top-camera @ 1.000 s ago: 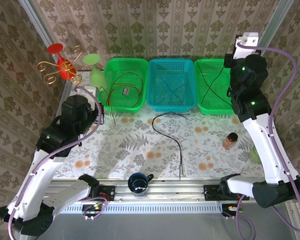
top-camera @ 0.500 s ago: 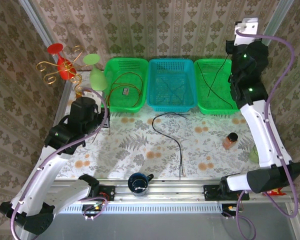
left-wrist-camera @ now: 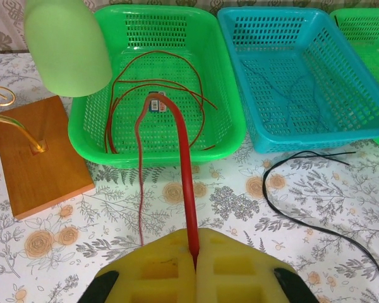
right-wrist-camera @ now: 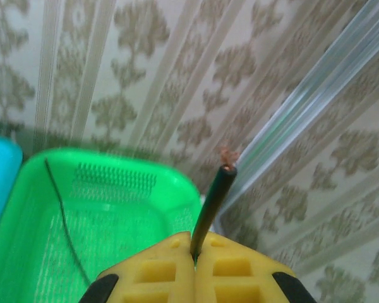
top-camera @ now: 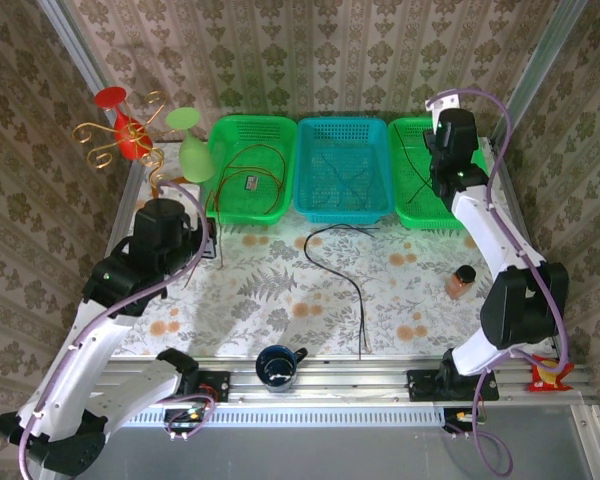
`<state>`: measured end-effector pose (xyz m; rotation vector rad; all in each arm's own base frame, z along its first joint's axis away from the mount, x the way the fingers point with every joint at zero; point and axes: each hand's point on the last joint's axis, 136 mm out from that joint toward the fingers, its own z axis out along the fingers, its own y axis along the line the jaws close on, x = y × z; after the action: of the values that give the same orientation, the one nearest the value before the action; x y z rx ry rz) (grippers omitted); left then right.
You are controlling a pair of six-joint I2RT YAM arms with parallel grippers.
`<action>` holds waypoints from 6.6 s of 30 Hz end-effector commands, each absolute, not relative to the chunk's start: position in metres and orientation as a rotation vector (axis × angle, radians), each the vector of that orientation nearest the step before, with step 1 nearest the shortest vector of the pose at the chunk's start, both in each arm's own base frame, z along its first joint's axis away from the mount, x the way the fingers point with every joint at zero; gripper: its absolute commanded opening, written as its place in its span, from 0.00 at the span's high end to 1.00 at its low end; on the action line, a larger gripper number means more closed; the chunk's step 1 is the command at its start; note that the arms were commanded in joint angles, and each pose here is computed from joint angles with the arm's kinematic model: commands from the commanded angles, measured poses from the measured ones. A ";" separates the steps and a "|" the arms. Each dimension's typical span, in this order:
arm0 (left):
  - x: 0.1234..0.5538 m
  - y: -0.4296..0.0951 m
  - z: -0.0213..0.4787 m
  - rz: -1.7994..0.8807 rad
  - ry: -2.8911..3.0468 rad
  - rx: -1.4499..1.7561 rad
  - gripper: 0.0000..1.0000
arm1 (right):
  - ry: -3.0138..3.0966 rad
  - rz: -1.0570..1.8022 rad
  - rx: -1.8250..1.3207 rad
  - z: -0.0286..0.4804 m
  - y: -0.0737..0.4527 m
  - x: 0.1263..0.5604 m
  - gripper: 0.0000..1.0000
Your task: Untangle the cables
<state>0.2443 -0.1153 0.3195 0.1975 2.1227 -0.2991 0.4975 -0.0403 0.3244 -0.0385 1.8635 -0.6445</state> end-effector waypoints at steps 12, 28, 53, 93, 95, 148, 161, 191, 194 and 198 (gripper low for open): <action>0.245 -0.124 0.327 -0.390 2.099 0.159 1.00 | 2.550 -0.496 0.065 0.110 -0.040 0.505 1.00; 0.246 -0.127 0.357 -0.441 2.051 0.121 1.00 | 2.474 -0.392 0.154 0.186 -0.049 0.503 0.00; 0.305 -0.191 0.468 -0.363 1.851 0.356 1.00 | 2.406 0.060 0.424 0.226 -0.040 0.453 0.00; 0.548 -0.203 0.143 -0.057 2.559 0.363 0.96 | 2.212 0.231 0.311 0.334 0.005 0.313 0.00; 0.549 -0.204 0.165 -0.093 2.531 0.360 0.78 | 2.259 0.240 0.316 0.323 0.010 0.309 0.00; 0.214 -0.297 0.160 -0.597 2.433 0.291 0.36 | 3.021 0.272 -0.102 0.022 0.165 0.134 0.61; 0.207 -0.229 0.155 -0.614 2.395 0.000 0.36 | 3.095 0.284 -0.188 0.009 0.171 0.124 0.64; 0.200 -0.249 0.158 -0.677 2.384 0.061 0.36 | 3.090 0.306 -0.209 0.024 0.171 0.122 0.64; 0.199 -0.250 0.157 -0.680 2.383 0.074 0.36 | 3.096 0.319 -0.215 0.023 0.174 0.122 0.63; 0.199 -0.249 0.157 -0.684 2.374 0.069 0.36 | 3.107 0.329 -0.215 0.022 0.176 0.121 0.61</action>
<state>0.1970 -0.2480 0.1542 0.0817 2.3974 -0.6706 0.1208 0.1673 0.0184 -0.1916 3.1059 0.2867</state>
